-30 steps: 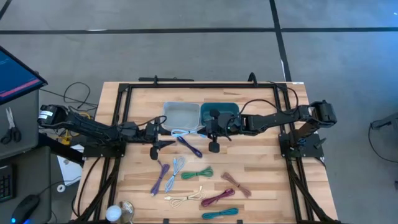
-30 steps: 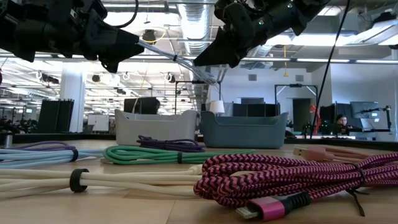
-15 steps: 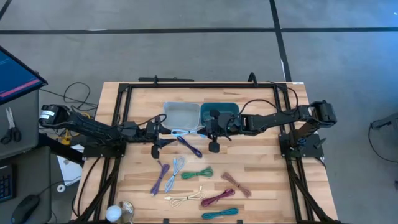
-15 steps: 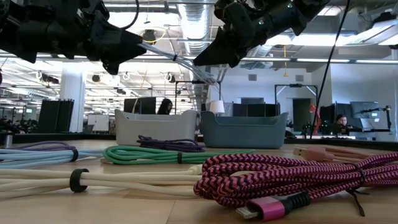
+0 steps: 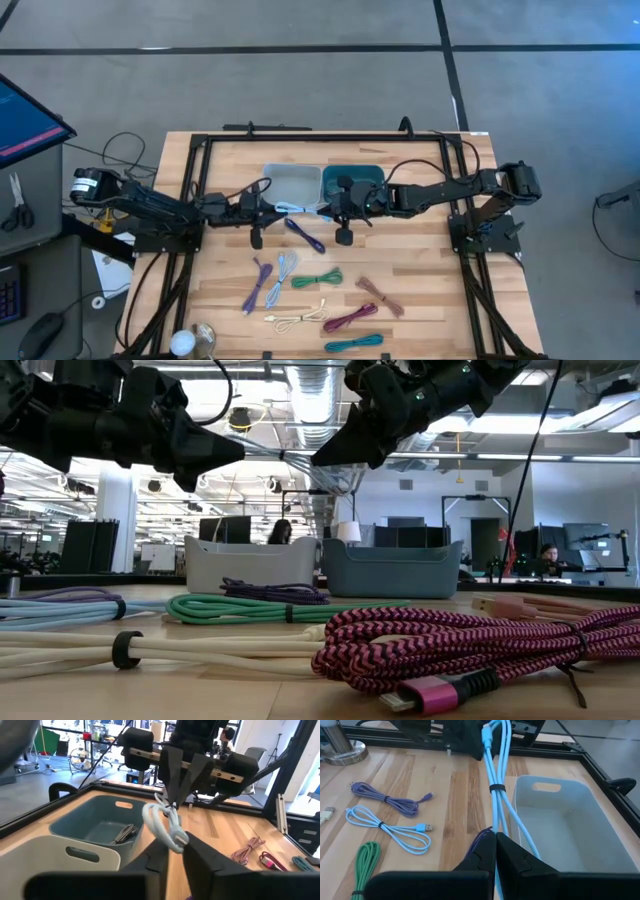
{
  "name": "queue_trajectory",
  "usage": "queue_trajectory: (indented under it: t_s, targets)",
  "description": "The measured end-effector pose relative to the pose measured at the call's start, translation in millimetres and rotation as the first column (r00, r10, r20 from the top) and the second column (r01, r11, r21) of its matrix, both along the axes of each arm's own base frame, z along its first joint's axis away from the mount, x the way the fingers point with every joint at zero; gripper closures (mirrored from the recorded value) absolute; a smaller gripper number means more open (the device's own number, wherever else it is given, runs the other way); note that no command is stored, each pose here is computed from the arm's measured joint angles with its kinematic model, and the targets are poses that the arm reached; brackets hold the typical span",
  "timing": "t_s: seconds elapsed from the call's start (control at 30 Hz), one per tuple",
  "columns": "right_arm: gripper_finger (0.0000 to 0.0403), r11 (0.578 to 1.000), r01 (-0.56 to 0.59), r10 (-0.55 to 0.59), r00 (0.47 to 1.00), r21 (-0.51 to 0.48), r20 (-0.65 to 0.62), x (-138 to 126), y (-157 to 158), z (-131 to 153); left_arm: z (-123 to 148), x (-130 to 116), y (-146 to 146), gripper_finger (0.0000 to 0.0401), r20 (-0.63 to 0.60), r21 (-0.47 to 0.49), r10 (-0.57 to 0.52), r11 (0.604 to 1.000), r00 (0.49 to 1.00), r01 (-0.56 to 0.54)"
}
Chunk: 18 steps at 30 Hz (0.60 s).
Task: Pick & Place USB Port
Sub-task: Put the right light blue charger cable into the white bin
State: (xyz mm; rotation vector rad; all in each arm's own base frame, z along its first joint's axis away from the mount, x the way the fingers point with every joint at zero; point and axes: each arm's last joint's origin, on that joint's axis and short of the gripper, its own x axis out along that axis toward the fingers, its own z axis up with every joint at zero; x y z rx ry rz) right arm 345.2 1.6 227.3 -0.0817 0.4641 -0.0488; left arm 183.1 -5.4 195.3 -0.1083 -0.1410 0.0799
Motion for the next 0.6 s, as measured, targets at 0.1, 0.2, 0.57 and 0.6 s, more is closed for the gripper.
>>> queue_trajectory:
  t_s: [0.1, 0.2, 0.57, 0.6]
  targets:
    - [0.0403, 1.000, 0.000, 0.000, 1.000, 0.000, -0.003, -0.1, 0.0, -0.3, 0.6, -0.1, -0.1, 0.0390, 0.005, 0.008, -0.002, 1.000, 1.000, 0.001]
    - [0.0403, 1.000, 0.000, 0.000, 1.000, 0.000, -0.003, -0.1, 0.0, -0.3, 0.6, -0.1, -0.2, 0.0391, 0.006, 0.009, -0.006, 1.000, 1.000, 0.006]
    - [0.0396, 1.000, 0.001, -0.001, 1.000, 0.001, 0.000, 0.0, -0.1, 0.1, 1.1, -0.2, 6.1, 0.0394, 0.006, 0.068, 0.075, 0.995, 0.997, -0.075]
    - [0.0390, 1.000, 0.001, -0.001, 1.000, 0.000, 0.000, 0.0, -0.3, 0.1, 1.1, -0.2, 7.8, 0.0394, 0.006, 0.068, 0.084, 0.994, 0.996, -0.084]
